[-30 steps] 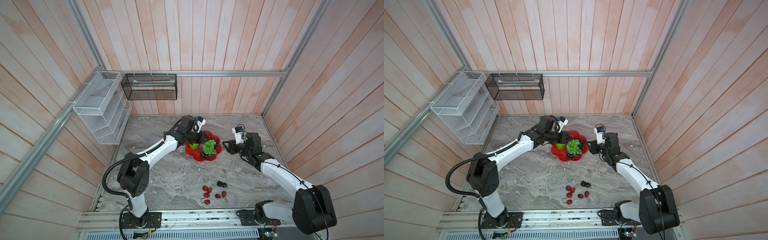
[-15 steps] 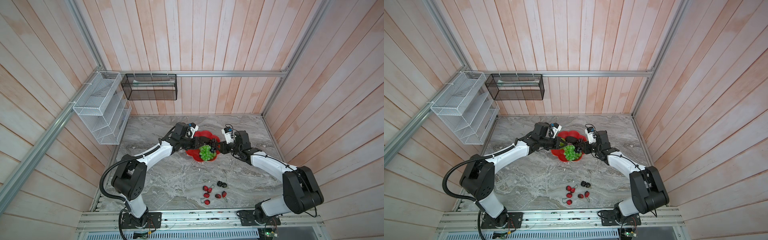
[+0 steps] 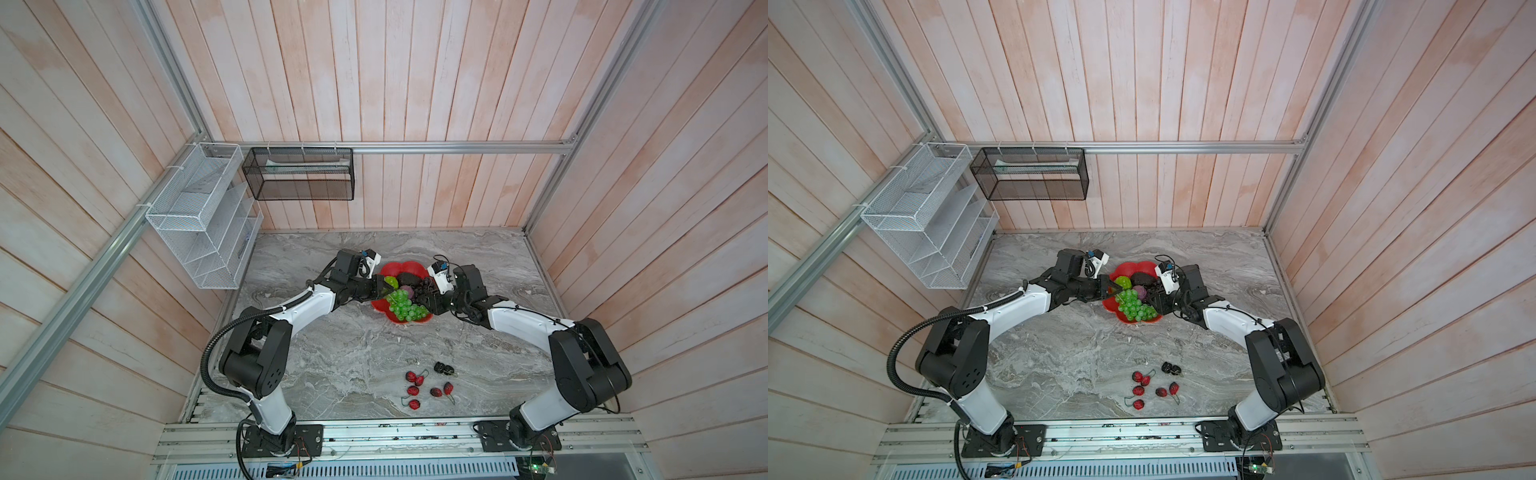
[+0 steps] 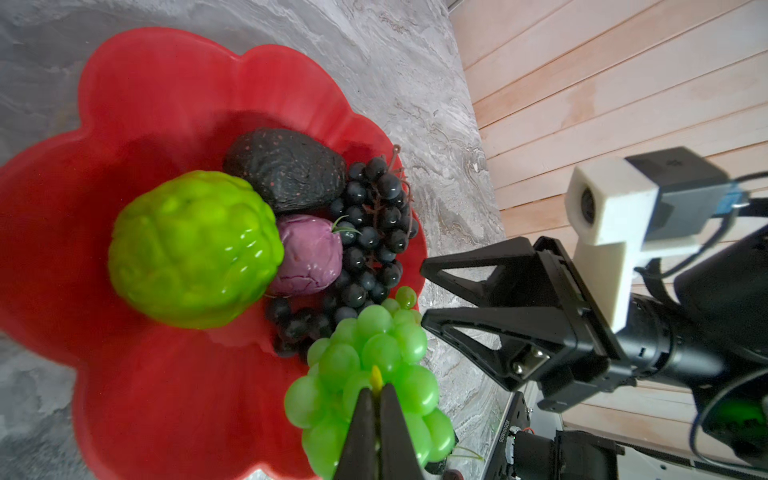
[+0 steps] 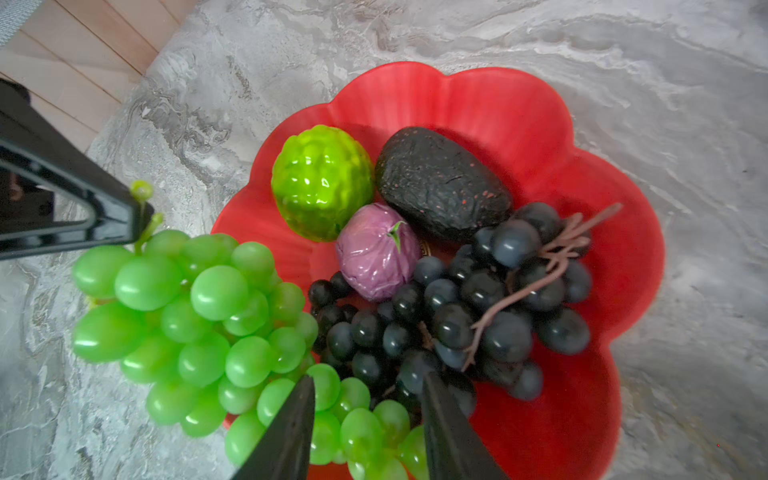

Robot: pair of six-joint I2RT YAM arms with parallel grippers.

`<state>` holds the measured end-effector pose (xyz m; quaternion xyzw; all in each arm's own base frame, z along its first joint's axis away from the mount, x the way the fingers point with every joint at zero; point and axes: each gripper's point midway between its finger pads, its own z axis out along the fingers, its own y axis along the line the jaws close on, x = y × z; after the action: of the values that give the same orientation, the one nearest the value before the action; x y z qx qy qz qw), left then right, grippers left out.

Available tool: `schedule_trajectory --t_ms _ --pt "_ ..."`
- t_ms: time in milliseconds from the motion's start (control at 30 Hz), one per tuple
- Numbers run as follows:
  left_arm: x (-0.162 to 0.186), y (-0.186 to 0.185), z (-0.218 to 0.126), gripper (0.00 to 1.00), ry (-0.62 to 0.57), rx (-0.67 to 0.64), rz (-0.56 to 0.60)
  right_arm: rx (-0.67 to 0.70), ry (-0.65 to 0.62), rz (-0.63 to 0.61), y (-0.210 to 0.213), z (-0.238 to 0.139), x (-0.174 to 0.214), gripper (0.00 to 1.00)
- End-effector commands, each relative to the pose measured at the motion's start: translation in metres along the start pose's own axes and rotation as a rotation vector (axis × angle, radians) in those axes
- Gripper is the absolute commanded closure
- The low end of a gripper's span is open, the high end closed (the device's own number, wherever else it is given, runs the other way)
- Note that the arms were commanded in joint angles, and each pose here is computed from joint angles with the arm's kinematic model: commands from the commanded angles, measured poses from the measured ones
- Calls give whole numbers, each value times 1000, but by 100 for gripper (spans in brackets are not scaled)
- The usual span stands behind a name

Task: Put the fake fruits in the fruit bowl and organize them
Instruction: 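Lower the green grapes with the left gripper into the bowl nearest the robot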

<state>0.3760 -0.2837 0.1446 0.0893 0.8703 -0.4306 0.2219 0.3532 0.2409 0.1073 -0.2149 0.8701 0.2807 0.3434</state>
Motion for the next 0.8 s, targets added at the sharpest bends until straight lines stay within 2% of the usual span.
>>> schedule_trajectory --t_ms 0,233,467,600,767 --pt "2 10 2 94 8 12 6 -51 -16 -47 15 5 -10 57" --pt "6 30 7 90 27 -12 -13 -91 -19 -70 30 8 -12 57" --pt "5 40 9 64 35 -36 -16 -115 4 -83 37 17 -8 57" --pt "2 44 6 58 25 -66 -9 -138 11 -99 46 22 -8 58" --pt "-7 53 -6 48 -4 -182 22 -174 30 -114 59 34 -4 58"
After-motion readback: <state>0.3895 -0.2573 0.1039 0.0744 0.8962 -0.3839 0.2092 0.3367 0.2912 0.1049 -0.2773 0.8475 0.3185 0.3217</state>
